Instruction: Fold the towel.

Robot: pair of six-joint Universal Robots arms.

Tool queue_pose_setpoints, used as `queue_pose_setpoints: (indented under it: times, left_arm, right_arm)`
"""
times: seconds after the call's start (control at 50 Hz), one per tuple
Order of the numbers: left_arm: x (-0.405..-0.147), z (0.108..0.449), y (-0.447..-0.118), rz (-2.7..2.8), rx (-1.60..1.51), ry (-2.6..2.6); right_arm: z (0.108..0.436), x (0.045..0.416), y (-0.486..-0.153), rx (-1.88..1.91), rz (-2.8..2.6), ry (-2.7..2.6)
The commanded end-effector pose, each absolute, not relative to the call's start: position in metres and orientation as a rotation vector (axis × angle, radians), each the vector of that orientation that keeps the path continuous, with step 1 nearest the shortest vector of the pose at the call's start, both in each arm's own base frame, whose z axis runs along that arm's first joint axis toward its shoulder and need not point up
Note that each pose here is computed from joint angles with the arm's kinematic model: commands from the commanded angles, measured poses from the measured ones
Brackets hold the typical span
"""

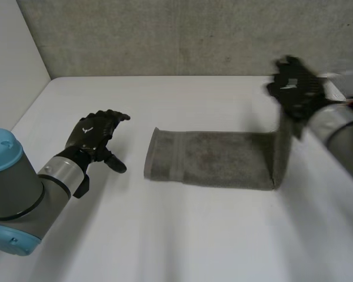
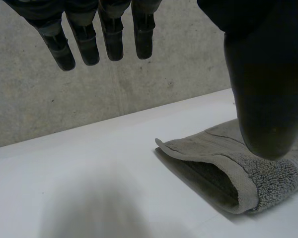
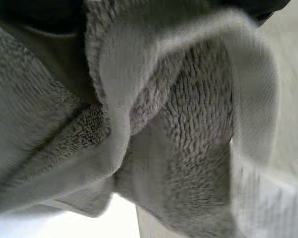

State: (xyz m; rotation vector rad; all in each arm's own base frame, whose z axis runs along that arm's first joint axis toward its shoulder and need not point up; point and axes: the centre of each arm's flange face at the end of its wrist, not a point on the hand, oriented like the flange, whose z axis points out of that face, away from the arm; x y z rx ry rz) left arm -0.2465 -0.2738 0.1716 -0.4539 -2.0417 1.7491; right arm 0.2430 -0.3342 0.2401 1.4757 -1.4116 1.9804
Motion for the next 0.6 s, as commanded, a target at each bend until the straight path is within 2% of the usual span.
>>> queue_pose_setpoints:
  times: [0.02,0.04,0.06,0.1,0.16,0.3,0.4,0.44,0.46,0.6]
  left_arm:
    - [-0.246,0.172,-0.273,1.751,-0.454,-2.040]
    - [-0.246,0.172,-0.272,1.749,-0.455,-2.041]
    - [-0.246,0.172,-0.272,1.749,-0.455,-2.041]
    - [-0.246,0.171,-0.272,1.752,-0.458,-2.040]
    - [-0.246,0.171,-0.272,1.754,-0.457,-2.036]
    - [-0.247,0.171,-0.271,1.759,-0.461,-2.029]
    - [-0.250,0.172,-0.270,1.762,-0.473,-2.016]
    - [-0.252,0.173,-0.271,1.762,-0.475,-2.008]
    - [-0.252,0.175,-0.271,1.767,-0.475,-2.004]
    - [-0.267,0.187,-0.269,1.780,-0.502,-1.936]
  right_arm:
    - [0.207,0.356,-0.277,1.788,2.022,-1.333]
    - [0.196,0.374,-0.266,1.854,2.003,-1.301]
    - [0.196,0.374,-0.266,1.854,2.003,-1.300]
    - [0.176,0.403,-0.251,1.945,1.980,-1.214]
    - [0.159,0.424,-0.238,2.007,1.982,-1.160]
    - [0.150,0.437,-0.223,2.033,1.991,-1.164]
    - [0.146,0.424,-0.227,1.979,1.964,-1.343]
    - [0.170,0.404,-0.235,1.865,2.018,-1.518]
    - [0.170,0.404,-0.235,1.865,2.019,-1.519]
    - [0.205,0.327,-0.268,1.385,2.120,-2.156]
